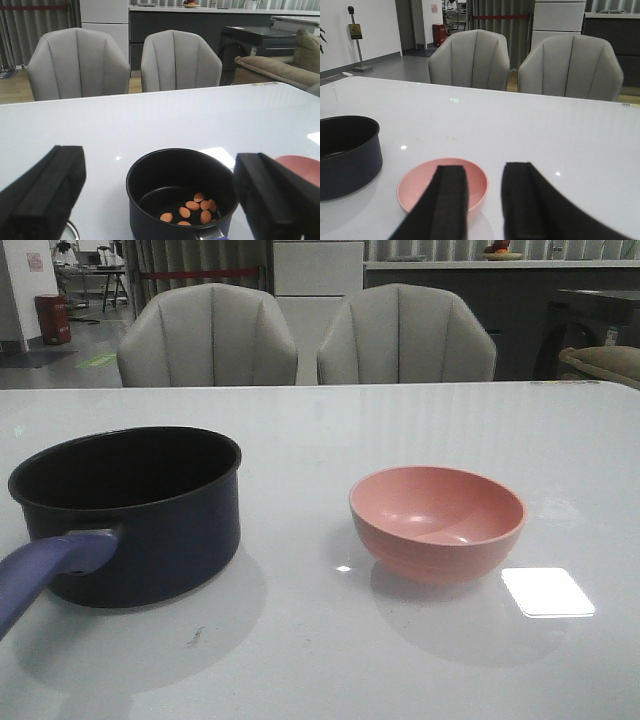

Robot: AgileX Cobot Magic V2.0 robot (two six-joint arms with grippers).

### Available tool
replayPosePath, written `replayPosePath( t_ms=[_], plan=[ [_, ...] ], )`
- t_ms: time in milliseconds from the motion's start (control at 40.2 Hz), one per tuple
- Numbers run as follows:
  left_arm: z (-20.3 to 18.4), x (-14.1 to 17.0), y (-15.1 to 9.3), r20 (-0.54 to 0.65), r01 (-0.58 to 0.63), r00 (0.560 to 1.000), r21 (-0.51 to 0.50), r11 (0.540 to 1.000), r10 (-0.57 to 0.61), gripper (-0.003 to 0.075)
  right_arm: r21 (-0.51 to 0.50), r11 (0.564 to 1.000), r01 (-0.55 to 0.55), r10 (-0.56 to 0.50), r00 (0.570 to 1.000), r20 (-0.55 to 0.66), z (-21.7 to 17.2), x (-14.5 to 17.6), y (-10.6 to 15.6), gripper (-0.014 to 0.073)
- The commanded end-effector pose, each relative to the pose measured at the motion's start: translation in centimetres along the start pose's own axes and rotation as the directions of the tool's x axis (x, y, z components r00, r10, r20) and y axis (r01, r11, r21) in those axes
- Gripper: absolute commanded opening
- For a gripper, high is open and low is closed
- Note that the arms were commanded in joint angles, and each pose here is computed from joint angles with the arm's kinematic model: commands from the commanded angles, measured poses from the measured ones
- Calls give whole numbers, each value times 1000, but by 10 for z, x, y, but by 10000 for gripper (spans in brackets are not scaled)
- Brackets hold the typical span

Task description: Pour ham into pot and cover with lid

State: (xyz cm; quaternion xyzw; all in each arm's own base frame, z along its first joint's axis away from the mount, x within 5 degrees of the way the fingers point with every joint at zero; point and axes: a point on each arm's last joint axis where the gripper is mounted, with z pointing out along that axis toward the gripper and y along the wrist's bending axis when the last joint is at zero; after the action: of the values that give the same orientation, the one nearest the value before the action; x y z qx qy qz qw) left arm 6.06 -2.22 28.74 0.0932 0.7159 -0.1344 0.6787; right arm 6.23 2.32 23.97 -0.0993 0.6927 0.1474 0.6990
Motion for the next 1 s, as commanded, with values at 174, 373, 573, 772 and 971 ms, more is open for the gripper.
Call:
replayPosePath(
  t_ms=[174,373,573,772,971],
  plan=[
    [-1,-16,0,102,9,995,-6,1000,-8,637,31,1000,4,-7,995,99,0,-16,-2,151],
    [-2,-17,0,106,4,994,-6,1000,-3,639,31,1000,4,-7,995,99,0,-16,-2,151],
    [6,-30,1,-2,57,998,-37,998,-57,643,31,1000,4,-7,995,99,0,-16,-2,151],
    [40,-42,18,-214,85,969,-190,978,-126,670,31,1000,4,-7,995,99,0,-16,-2,151],
    [77,-47,56,-342,135,899,-378,916,-274,670,31,1000,4,-7,995,99,0,-16,-2,151]
  ],
)
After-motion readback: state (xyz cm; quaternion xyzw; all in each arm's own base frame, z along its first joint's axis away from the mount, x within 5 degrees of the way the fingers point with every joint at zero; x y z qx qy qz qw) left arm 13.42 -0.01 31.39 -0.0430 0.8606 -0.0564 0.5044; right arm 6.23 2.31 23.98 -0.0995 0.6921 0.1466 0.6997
